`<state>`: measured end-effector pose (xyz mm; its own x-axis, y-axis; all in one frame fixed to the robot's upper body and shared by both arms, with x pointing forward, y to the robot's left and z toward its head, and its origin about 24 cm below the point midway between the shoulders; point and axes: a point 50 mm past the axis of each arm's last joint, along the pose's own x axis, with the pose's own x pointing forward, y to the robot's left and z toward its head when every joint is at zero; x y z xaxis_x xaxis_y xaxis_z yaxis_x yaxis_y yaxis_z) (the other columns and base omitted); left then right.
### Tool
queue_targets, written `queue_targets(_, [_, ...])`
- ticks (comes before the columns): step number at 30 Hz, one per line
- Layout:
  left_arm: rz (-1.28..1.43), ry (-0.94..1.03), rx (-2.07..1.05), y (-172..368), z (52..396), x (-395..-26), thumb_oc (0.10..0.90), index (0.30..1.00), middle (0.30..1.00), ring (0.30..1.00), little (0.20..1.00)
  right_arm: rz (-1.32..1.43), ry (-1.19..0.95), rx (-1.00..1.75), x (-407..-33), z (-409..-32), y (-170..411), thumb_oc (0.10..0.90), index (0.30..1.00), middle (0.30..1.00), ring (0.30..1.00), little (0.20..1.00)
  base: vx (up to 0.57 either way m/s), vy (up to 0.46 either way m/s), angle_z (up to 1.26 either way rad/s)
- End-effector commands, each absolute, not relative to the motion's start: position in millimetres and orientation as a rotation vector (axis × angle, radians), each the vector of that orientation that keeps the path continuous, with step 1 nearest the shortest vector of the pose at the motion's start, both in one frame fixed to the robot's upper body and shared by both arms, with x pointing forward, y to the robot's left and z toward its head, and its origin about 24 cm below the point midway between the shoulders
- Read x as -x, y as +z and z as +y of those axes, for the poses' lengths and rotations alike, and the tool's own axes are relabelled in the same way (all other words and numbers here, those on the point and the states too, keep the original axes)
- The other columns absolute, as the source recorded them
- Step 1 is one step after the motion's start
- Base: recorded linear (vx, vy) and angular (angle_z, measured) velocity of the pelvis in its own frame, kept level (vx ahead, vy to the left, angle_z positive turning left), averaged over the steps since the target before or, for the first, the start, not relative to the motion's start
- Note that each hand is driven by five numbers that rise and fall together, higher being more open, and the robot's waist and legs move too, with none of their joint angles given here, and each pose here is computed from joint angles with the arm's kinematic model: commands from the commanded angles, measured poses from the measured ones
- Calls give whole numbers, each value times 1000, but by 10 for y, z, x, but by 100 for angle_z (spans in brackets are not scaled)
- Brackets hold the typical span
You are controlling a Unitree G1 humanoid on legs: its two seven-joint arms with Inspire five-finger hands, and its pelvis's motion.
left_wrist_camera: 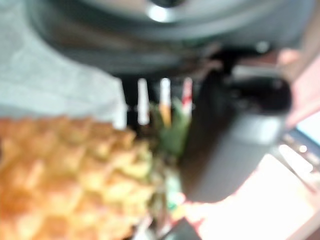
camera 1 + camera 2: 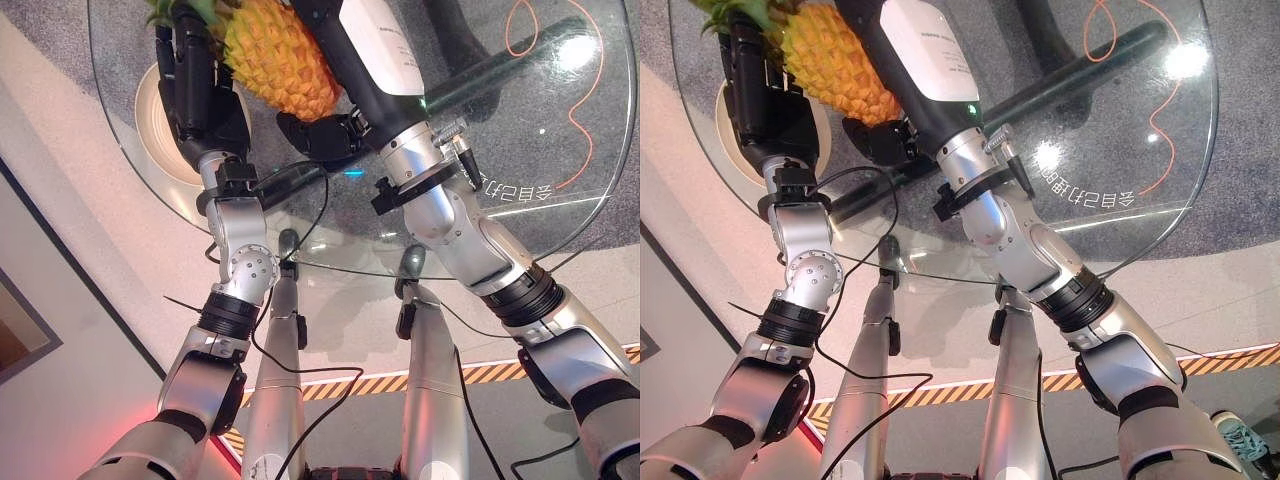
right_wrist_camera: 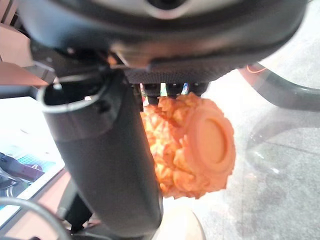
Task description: Pick up the fruit to the plate
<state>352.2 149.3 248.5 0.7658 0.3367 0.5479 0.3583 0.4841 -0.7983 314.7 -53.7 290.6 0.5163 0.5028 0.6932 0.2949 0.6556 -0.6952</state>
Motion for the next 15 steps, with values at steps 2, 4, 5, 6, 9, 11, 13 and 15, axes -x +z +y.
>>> queue_targets(2, [-1135,-22,1044,3112,1760,-3250,100,300,300,300,200,-1300,-86,721,-2922,-727,3490,800,900,900,900,900,0,0,0])
queue_targets(4, [-1140,-14,1038,3125,1766,-3244,100,300,300,300,200,-1301,-95,717,-2924,-738,3498,800,900,900,900,900,0,0,0])
queue_targets(5, [-1144,-11,1035,3131,1770,-3240,100,300,300,300,200,-1305,-101,715,-2920,-745,3511,800,900,900,900,900,0,0,0])
queue_targets(6, [-1145,-4,1030,3132,1774,-3238,100,300,300,300,200,-1305,-107,712,-2921,-751,3507,800,900,900,900,900,0,0,0])
queue_targets(9, [-1156,17,1014,3136,1797,-3232,100,300,300,300,200,-1307,-120,706,-2924,-775,3511,800,900,900,900,900,0,0,0])
queue_targets(11, [-1157,31,1014,3135,1812,-3233,100,300,300,300,200,-1305,-123,705,-2929,-786,3498,800,900,900,900,900,0,0,0])
queue_targets(13, [-1162,50,1012,3140,1829,-3229,100,300,300,300,200,-1307,-127,703,-2925,-791,3505,800,900,900,900,900,0,0,0])
queue_targets(15, [-1163,64,1010,3140,1843,-3230,100,300,300,300,200,-1307,-128,702,-2925,-796,3507,800,900,900,900,900,0,0,0])
